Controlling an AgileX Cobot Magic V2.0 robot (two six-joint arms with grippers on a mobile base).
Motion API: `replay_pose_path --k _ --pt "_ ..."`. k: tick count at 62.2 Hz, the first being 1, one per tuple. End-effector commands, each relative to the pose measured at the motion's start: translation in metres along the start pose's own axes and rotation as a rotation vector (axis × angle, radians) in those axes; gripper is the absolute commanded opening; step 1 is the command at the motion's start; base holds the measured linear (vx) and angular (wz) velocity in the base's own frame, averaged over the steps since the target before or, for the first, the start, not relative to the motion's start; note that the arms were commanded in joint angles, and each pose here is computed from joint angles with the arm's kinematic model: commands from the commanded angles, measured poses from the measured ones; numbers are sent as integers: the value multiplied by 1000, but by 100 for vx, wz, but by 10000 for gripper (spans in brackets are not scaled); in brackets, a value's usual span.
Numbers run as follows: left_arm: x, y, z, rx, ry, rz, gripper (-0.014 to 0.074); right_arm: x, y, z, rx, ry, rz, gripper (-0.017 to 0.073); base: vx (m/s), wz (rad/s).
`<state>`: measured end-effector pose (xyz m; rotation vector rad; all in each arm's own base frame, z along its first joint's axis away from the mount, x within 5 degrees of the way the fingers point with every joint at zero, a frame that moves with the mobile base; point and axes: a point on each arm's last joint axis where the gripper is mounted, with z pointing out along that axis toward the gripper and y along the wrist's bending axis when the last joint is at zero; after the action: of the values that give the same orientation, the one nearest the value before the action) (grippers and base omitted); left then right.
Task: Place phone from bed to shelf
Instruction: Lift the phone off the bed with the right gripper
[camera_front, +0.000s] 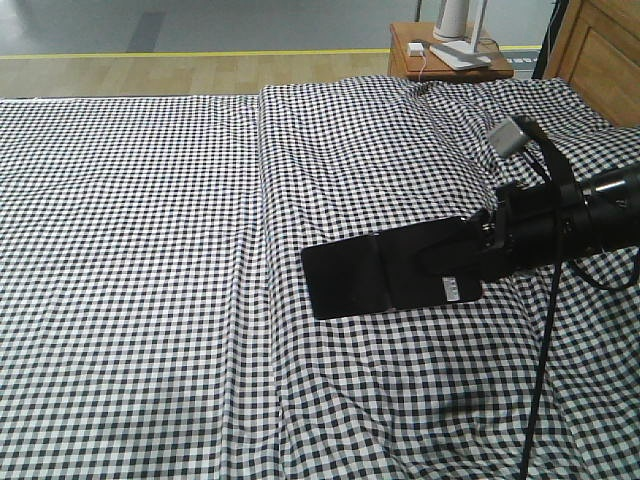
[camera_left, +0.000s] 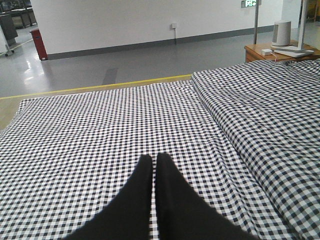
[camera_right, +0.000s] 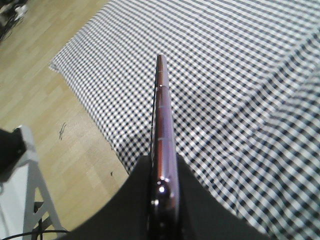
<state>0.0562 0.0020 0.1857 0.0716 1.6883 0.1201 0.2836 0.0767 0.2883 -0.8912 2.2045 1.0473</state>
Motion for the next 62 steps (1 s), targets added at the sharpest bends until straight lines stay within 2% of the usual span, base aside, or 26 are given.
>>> replay_pose_path --k 1,17,29,43,62 --pt "-14 2 -3 -10 -107 -14 1 -16 47 -11 -122 -53 -79 -3 0 0" --pt "-14 2 -3 -10 -107 -14 1 -20 101 -8 -196 -38 -180 -3 0 0" --pt "-14 2 -3 -10 -107 -14 1 -19 126 -11 -228 -41 -253 -3 0 0" --pt "-14 2 -3 -10 -107 -14 1 -19 133 -15 -230 -50 -274 -2 0 0" --pt "-14 2 -3 -10 -107 -14 1 -18 133 -15 -229 -50 -274 -2 0 0"
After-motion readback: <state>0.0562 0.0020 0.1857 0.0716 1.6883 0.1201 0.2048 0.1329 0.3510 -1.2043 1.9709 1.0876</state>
